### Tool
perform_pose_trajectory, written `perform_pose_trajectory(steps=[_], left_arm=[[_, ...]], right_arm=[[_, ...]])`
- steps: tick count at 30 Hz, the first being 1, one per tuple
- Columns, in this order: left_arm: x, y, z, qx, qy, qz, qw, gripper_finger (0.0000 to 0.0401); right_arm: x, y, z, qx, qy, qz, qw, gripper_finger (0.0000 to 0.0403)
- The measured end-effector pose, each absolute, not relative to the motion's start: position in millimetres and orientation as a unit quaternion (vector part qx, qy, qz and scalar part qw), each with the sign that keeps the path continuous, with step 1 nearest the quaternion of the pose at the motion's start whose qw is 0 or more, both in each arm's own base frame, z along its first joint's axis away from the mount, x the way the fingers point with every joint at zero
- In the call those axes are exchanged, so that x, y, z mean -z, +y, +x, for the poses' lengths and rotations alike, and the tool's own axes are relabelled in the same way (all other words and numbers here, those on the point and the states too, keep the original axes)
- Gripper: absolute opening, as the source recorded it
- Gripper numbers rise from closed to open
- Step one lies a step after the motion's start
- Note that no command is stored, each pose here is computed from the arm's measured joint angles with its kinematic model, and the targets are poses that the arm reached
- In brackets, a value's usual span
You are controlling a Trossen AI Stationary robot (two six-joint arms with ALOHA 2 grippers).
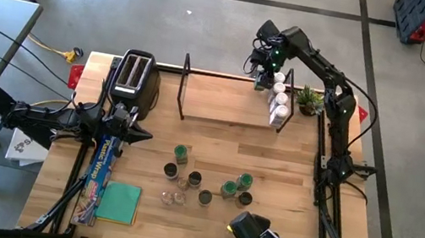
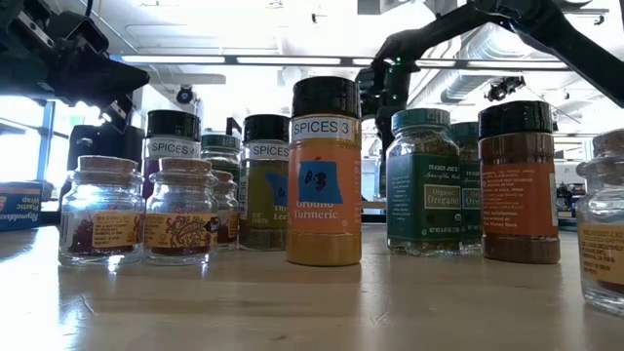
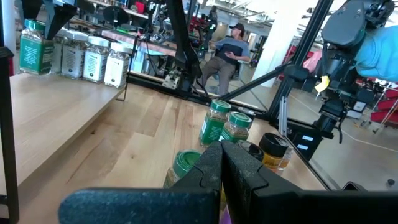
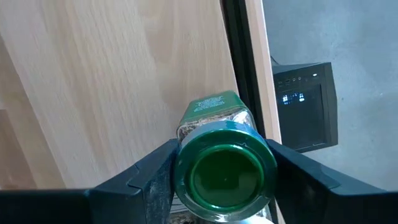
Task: Shelf spices
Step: Put the green seasoning bottle on the shelf
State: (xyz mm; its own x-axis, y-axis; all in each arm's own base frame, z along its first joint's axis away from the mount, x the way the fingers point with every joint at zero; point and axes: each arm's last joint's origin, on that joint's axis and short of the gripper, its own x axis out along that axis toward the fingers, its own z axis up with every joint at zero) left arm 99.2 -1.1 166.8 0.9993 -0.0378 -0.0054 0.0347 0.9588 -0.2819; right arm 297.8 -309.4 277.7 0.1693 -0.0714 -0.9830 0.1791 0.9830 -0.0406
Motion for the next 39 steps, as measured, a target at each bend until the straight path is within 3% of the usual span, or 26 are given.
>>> perform_pose_trajectory(steps=[26,39], left_arm=[[-167,-1,99,0.018,0.005,-0.142,0.99,0.0],[-167,-1,99,0.018,0.005,-0.142,0.99,0.0]], right_arm=[[-279,-308,297,0.082,0.641,0.054,0.761,0.0231],[-339,-295,305,0.131,0.586,0.047,0.798,0.0231]])
